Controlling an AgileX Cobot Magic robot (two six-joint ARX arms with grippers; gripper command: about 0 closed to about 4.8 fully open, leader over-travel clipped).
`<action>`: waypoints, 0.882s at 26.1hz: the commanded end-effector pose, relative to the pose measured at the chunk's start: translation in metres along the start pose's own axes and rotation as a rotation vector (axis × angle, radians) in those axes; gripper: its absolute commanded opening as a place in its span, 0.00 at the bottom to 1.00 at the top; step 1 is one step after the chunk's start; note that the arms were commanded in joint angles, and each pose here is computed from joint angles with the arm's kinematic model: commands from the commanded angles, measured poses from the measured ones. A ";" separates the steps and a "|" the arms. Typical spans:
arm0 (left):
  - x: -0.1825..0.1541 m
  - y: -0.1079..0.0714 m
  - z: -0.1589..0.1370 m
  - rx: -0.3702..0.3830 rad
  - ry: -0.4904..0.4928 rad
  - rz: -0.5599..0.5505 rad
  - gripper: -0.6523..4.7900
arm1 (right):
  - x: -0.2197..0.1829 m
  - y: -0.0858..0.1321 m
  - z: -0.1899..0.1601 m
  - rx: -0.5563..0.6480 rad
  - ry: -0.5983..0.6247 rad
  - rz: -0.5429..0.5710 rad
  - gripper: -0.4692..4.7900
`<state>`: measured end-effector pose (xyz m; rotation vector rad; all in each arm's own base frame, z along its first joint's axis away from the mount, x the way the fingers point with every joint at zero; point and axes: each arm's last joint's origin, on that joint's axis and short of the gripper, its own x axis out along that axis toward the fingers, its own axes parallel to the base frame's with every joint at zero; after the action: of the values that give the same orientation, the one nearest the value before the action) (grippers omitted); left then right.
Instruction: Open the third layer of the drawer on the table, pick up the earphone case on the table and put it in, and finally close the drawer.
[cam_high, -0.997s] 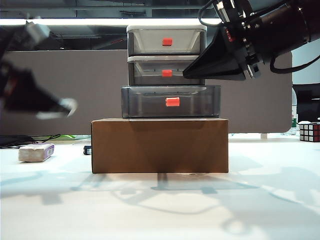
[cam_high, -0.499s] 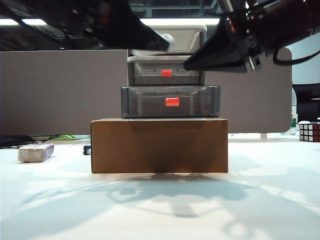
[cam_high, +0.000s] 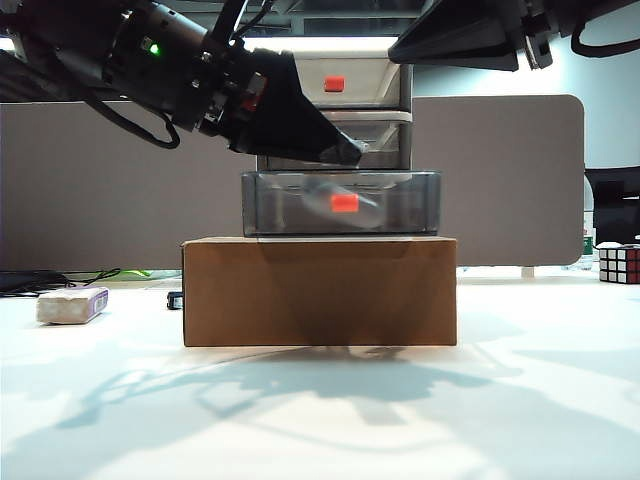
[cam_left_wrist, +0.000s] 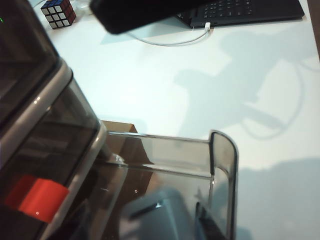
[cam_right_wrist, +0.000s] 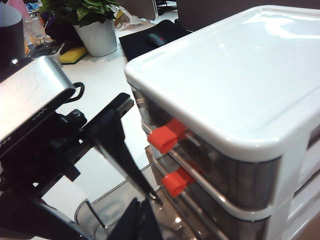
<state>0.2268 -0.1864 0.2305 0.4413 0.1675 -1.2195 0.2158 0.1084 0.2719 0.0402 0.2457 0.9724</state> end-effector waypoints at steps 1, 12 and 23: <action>-0.003 0.002 0.007 -0.007 -0.025 0.018 0.57 | -0.001 0.000 0.001 0.000 0.005 -0.001 0.09; -0.056 -0.027 0.021 -0.378 0.109 -0.119 0.11 | -0.001 0.000 0.002 -0.024 -0.004 -0.001 0.09; -0.034 -0.026 -0.004 -0.462 0.248 -0.135 0.11 | -0.001 0.000 0.003 -0.027 -0.009 -0.018 0.09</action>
<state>0.1886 -0.1601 0.2339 0.1777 0.6886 -1.2226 0.2156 0.1081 0.2707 0.0241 0.2511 0.9660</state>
